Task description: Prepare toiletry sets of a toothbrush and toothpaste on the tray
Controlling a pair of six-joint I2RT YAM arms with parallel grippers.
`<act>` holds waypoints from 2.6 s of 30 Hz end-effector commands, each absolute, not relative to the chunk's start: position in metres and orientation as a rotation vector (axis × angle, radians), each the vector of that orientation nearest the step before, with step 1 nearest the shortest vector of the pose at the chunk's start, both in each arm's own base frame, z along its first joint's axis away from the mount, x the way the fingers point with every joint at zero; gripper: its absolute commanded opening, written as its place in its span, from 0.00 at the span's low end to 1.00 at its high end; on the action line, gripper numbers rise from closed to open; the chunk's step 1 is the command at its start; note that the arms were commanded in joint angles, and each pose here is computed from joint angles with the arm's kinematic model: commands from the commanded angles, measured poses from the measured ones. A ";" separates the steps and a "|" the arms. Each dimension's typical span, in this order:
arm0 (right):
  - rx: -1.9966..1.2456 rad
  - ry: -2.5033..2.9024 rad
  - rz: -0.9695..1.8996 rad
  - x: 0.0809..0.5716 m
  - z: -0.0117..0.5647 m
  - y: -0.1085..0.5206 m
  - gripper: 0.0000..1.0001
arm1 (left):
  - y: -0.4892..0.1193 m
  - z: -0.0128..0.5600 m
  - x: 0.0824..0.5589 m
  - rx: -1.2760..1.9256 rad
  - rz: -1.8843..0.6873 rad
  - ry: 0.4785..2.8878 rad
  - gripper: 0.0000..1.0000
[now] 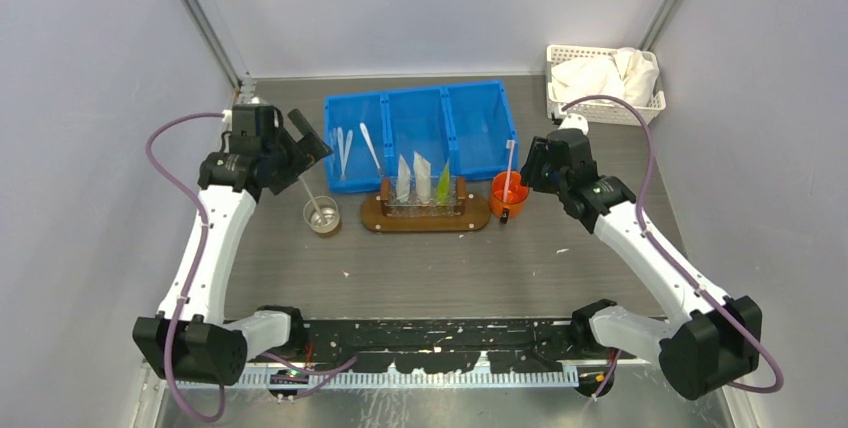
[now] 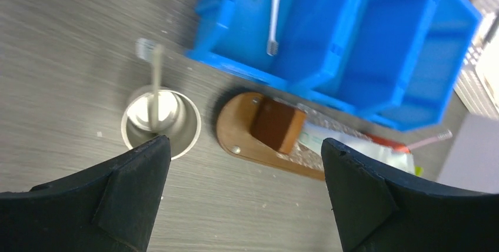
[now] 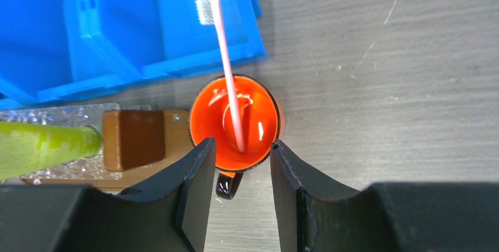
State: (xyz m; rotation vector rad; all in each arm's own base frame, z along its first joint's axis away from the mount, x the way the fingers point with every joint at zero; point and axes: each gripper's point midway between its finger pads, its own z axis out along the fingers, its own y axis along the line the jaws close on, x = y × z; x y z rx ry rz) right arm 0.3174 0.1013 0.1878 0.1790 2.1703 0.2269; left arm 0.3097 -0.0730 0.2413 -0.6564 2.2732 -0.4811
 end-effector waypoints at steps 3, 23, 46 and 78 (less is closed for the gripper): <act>0.324 2.236 0.190 0.323 0.165 0.090 0.45 | -0.028 0.246 0.295 -0.771 -0.260 2.210 1.00; 0.366 2.295 0.259 0.329 0.138 0.088 0.44 | -0.056 0.175 0.268 -0.899 -0.412 2.391 0.91; 0.405 2.258 0.319 0.461 0.190 0.057 0.47 | -0.073 0.182 0.442 -0.825 -0.476 2.417 0.37; 0.093 2.322 0.457 0.491 0.163 0.119 0.52 | -0.093 0.192 0.498 -0.636 -0.620 2.377 0.53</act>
